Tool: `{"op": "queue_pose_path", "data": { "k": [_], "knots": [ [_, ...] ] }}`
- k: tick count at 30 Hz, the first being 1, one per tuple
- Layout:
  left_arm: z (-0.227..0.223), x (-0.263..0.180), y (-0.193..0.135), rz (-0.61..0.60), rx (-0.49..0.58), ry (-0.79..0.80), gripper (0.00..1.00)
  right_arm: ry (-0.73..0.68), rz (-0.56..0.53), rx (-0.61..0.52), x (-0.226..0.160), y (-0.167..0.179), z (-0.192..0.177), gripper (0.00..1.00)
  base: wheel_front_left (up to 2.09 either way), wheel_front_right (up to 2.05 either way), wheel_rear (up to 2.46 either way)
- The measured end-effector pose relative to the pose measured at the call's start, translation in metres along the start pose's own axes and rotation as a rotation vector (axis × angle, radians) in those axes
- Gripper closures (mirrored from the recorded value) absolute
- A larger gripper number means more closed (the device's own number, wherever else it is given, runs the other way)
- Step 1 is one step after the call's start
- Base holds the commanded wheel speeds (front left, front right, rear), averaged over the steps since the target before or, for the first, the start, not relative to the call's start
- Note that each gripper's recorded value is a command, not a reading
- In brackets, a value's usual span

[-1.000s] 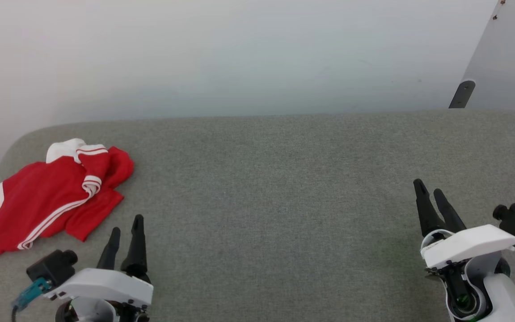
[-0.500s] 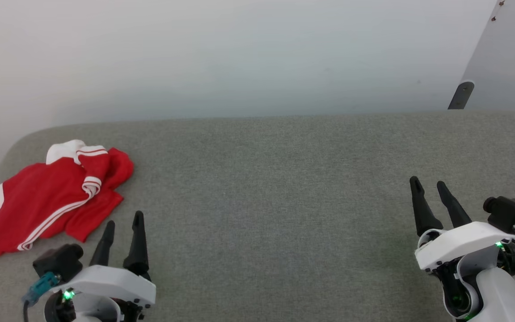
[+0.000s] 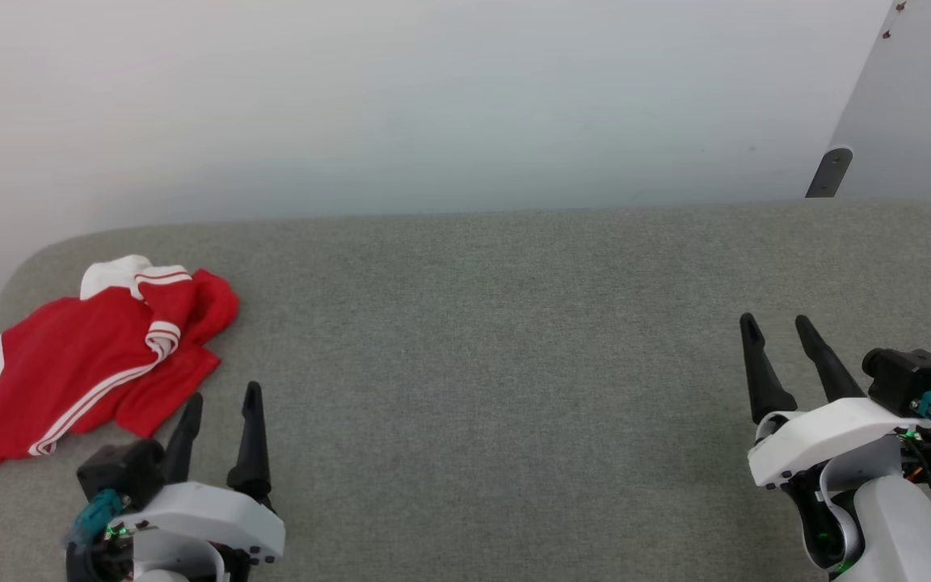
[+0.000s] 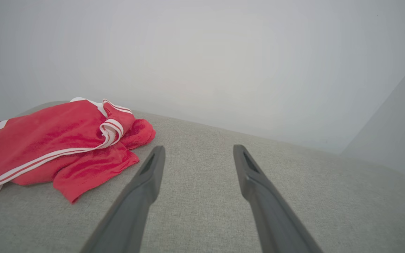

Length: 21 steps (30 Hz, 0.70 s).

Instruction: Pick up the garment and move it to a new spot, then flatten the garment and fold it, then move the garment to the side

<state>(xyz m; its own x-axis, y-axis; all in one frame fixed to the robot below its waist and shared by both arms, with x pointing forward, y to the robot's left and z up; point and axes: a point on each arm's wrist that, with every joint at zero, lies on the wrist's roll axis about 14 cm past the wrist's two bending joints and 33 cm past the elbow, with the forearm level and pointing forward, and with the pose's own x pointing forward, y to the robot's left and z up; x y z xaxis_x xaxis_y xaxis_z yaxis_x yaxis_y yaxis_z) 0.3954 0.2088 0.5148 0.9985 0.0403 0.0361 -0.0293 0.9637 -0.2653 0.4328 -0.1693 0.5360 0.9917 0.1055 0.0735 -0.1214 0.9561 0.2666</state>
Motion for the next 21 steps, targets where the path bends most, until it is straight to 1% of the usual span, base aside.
{"op": "queue_pose_path", "data": {
  "k": [9, 21],
  "knots": [
    [0.003, 0.001, 0.000, -0.009, 0.069, -0.019, 0.00, -0.017, -0.029, -0.073, -0.001, -0.010, 0.003, 0.00, 0.00, 0.00, 0.00],
    [-0.005, 0.000, -0.001, -0.031, 0.149, -0.008, 0.00, -0.003, -0.025, -0.174, -0.006, -0.012, -0.003, 0.00, 0.00, 0.00, 0.00]
  ]
}}
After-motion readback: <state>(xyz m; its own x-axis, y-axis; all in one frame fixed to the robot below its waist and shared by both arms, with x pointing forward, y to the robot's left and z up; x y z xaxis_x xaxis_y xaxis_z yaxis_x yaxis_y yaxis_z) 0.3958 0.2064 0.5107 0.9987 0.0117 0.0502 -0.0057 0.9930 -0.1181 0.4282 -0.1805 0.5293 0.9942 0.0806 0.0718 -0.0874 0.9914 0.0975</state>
